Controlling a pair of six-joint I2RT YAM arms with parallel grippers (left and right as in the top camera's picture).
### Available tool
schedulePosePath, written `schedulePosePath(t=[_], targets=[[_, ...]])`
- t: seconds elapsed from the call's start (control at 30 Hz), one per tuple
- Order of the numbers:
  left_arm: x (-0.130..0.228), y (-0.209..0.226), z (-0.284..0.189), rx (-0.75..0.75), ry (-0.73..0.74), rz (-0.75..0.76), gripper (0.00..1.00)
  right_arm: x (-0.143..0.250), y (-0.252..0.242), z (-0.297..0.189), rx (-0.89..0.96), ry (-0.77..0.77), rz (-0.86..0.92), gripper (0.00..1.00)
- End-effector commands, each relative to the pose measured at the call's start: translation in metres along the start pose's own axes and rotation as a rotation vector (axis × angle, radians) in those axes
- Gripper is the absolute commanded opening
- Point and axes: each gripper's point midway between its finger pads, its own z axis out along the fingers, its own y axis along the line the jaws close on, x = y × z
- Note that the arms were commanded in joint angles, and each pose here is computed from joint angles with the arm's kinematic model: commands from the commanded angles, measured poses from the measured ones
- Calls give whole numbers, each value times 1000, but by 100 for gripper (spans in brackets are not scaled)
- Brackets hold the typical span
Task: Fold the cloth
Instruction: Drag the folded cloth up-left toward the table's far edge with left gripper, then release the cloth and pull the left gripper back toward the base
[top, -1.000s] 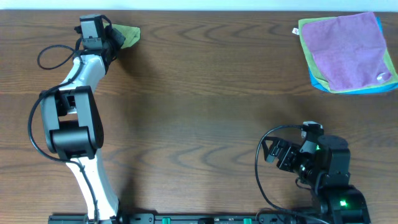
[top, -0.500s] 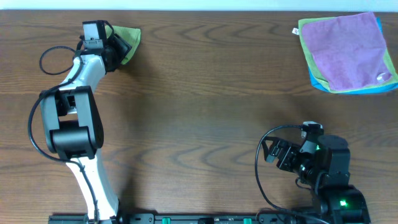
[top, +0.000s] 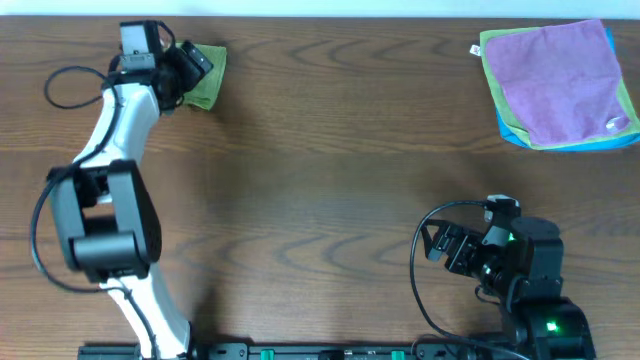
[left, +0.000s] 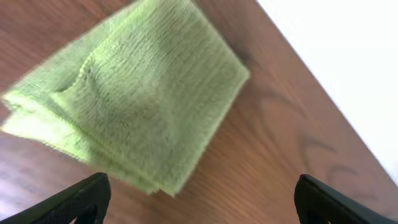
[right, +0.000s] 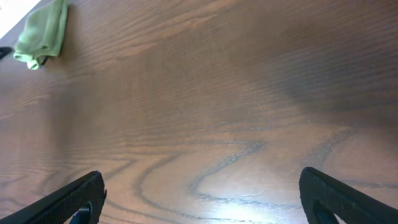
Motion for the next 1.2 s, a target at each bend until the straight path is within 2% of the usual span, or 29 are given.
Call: schedulePosePath(t=[0.0,0.2,0.47,0.57,0.73,0.83,0.97,1.17], targets=[[-14,-13,-27,11,-43,47,95,-1,-1,0,-1,-6,15,99],[-10,-21,-55,22,-32,74,95,-1,-1,0,-1,-6,15,99],[-13,-52,-90,137,-46,98,95,-1,-1,0,-1,-6,15,99],[-25,-50,-98,109,-110,120,95,-1,-1,0,-1,-6,15,99],[-19,-45,-126,82,-98,145,95,-1,-1,0,-1,-6,15,99],[-17,-43,-157,43,-127,201,96,-1,-1,0,-1,-6,15,99],[-8,-18,-207,-102,-166,211,95,-1,-1,0,-1,-6,15,99],[21,19,-252,-264,-132,270,96,-1,-1,0,-1,-6,15,99]])
